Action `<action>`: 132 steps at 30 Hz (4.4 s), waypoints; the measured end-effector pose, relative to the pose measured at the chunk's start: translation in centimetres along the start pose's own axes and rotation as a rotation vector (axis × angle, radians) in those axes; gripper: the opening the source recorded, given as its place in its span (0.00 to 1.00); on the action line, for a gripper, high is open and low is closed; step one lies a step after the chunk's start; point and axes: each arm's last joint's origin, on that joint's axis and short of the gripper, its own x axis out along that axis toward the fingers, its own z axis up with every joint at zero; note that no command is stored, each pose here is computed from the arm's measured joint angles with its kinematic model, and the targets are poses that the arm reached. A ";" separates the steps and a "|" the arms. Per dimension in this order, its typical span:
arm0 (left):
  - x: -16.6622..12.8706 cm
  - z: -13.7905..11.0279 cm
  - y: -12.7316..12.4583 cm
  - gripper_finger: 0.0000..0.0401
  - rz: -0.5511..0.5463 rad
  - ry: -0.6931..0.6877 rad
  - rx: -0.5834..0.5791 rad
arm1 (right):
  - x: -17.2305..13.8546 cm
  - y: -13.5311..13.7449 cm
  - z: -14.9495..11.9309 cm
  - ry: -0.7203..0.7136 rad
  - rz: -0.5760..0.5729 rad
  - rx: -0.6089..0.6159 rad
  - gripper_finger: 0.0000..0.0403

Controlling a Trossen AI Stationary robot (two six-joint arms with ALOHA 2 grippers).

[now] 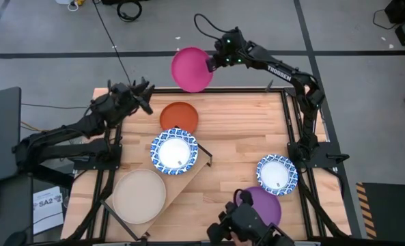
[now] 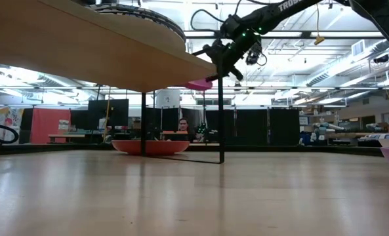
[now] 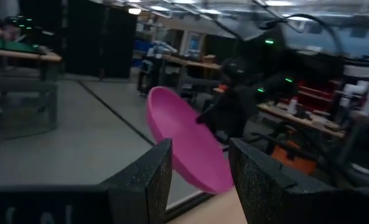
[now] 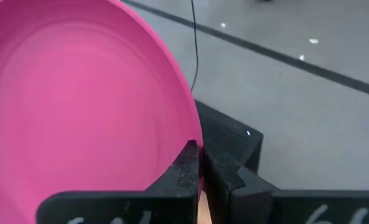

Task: Place and stack plates onto a shelf
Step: Stack the pink plate on top of the light brown plate on the shelf

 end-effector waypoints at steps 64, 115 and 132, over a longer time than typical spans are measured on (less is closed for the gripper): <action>13.5 3.5 -0.3 0.06 0.366 0.189 0.162 | 0.3 5.4 0.2 -0.212 -0.032 -0.020 0.07; 13.4 2.7 -1.1 0.04 0.084 0.327 0.056 | -9.3 1.0 3.1 -0.163 0.081 -0.222 0.40; 9.2 9.3 -5.5 0.04 -0.353 0.790 0.012 | -10.2 -2.7 1.7 0.046 -0.028 -0.157 0.40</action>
